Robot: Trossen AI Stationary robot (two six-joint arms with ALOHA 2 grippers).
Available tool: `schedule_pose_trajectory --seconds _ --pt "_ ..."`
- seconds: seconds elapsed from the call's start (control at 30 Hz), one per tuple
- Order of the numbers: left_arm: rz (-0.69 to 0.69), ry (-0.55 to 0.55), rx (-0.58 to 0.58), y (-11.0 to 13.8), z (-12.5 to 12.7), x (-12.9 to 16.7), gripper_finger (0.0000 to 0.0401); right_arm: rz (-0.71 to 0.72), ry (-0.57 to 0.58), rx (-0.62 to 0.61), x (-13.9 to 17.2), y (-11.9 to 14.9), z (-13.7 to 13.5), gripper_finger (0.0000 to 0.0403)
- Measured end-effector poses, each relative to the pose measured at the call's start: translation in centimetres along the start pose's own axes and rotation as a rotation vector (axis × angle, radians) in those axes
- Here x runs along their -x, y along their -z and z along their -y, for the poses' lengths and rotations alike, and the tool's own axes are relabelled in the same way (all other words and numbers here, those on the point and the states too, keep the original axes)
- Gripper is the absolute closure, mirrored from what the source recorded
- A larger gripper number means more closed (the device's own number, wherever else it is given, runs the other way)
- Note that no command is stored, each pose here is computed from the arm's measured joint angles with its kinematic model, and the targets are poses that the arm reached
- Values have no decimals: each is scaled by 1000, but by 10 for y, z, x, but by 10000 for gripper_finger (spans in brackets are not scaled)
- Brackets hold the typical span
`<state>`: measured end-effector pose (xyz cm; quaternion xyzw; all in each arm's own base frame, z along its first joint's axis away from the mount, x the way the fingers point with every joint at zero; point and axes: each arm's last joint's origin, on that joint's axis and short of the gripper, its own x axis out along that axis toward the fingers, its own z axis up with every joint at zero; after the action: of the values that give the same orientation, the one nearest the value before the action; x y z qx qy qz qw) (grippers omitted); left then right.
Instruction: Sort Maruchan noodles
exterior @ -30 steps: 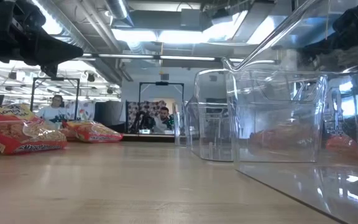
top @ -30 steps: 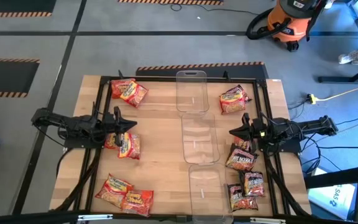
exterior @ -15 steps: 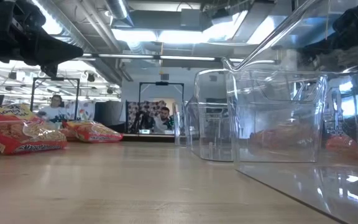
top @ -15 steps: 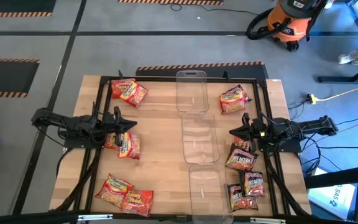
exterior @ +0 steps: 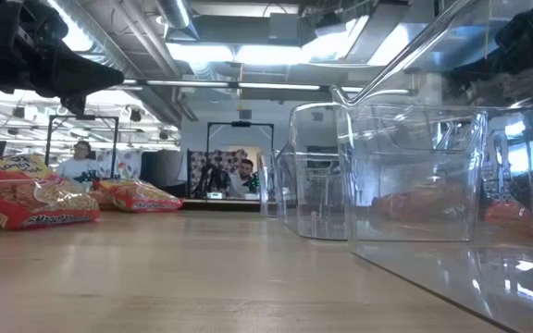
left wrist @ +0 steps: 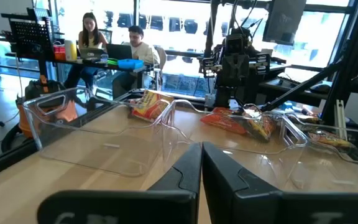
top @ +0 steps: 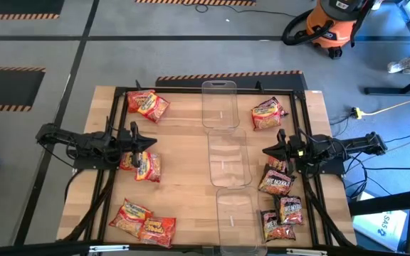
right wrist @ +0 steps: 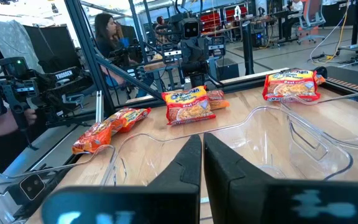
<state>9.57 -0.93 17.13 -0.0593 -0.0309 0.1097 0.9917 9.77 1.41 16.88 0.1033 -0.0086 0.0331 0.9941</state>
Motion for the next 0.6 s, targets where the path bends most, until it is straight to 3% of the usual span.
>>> schedule_pose_trajectory --seconds 0.37,0.6 --pt "14 -5 -15 -1 0 0 394 0 0 0 0 0 0 400" --pt "101 19 126 -11 1 1 394 0 0 0 0 0 0 400"
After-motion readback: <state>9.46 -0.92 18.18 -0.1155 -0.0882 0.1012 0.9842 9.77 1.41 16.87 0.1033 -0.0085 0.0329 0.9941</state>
